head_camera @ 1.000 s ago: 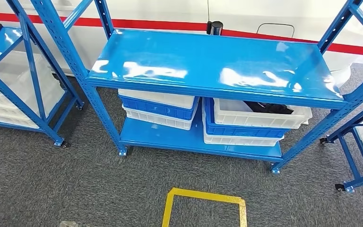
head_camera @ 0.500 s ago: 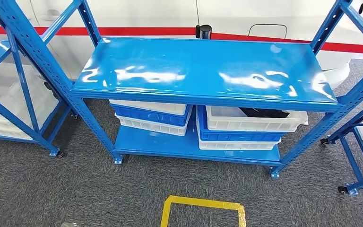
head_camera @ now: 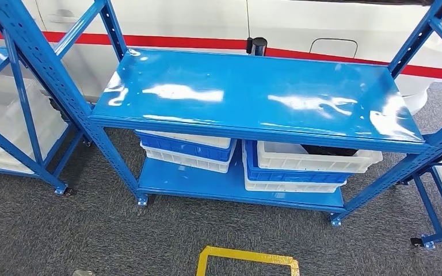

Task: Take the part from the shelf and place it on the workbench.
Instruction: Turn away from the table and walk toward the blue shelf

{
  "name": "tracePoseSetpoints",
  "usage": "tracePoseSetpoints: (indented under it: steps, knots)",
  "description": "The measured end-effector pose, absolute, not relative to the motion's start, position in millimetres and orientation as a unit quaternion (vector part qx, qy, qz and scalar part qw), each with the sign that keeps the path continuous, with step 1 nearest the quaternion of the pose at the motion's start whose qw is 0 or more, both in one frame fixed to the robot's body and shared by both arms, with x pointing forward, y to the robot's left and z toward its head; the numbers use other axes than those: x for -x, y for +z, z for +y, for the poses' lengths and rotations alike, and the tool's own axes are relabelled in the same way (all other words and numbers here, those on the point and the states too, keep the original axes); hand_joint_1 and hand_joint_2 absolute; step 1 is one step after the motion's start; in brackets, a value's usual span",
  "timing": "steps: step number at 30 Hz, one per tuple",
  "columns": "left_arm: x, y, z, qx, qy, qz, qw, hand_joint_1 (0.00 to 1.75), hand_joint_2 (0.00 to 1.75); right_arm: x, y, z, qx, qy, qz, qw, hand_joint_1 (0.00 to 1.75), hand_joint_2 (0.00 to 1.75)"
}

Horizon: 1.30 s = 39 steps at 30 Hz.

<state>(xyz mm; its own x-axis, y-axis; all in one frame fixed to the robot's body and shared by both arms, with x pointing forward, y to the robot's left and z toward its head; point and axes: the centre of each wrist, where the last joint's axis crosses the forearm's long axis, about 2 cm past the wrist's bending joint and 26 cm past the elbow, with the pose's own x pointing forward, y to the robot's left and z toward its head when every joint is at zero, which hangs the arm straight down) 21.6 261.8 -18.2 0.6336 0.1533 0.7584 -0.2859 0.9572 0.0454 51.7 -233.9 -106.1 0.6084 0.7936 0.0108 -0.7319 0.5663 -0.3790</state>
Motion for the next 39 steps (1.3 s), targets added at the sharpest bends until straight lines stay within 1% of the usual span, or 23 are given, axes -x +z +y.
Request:
tracePoseSetpoints:
  steps: [11, 25, 26, 29, 30, 35, 39]
  knots:
    - [-30.6, -18.0, 264.6, -0.072, 0.1, -0.426, 0.896, 0.0, 0.0, -51.7, -106.2, -234.6, 0.168, 0.424, -0.093, 0.885, 0.0, 0.0]
    - [-33.5, -20.1, 270.8, -0.076, 0.095, -0.429, 0.895, 0.0, 0.0, -53.2, -105.4, -229.5, 0.164, 0.416, -0.095, 0.89, 0.0, 0.0]
    - [-34.8, -20.6, 270.8, -0.077, 0.098, -0.425, 0.897, 0.0, 0.44, -53.6, -105.4, -230.0, 0.165, 0.415, -0.094, 0.89, 0.0, 0.0]
    - [-36.2, -22.7, 269.9, -0.085, 0.113, -0.4, 0.906, 0.0, 1.75, -53.4, -105.7, -231.9, 0.167, 0.41, -0.089, 0.892, 0.0, 1.31]
    - [-35.9, -23.4, 269.9, -0.091, 0.117, -0.391, 0.908, 0.0, 1.75, -53.1, -105.8, -232.5, 0.169, 0.407, -0.087, 0.894, 0.0, 1.75]
    - [-38.7, -25.0, 270.7, -0.126, 0.133, -0.362, 0.914, 0.0, 1.75, -52.3, -105.9, -233.5, 0.175, 0.396, -0.081, 0.898, 0.0, 1.75]
    - [-41.4, -29.0, 266.4, -0.127, 0.147, -0.343, 0.919, 0.0, 1.75, -53.1, -106.0, -235.5, 0.173, 0.372, -0.07, 0.909, 0.0, 1.75]
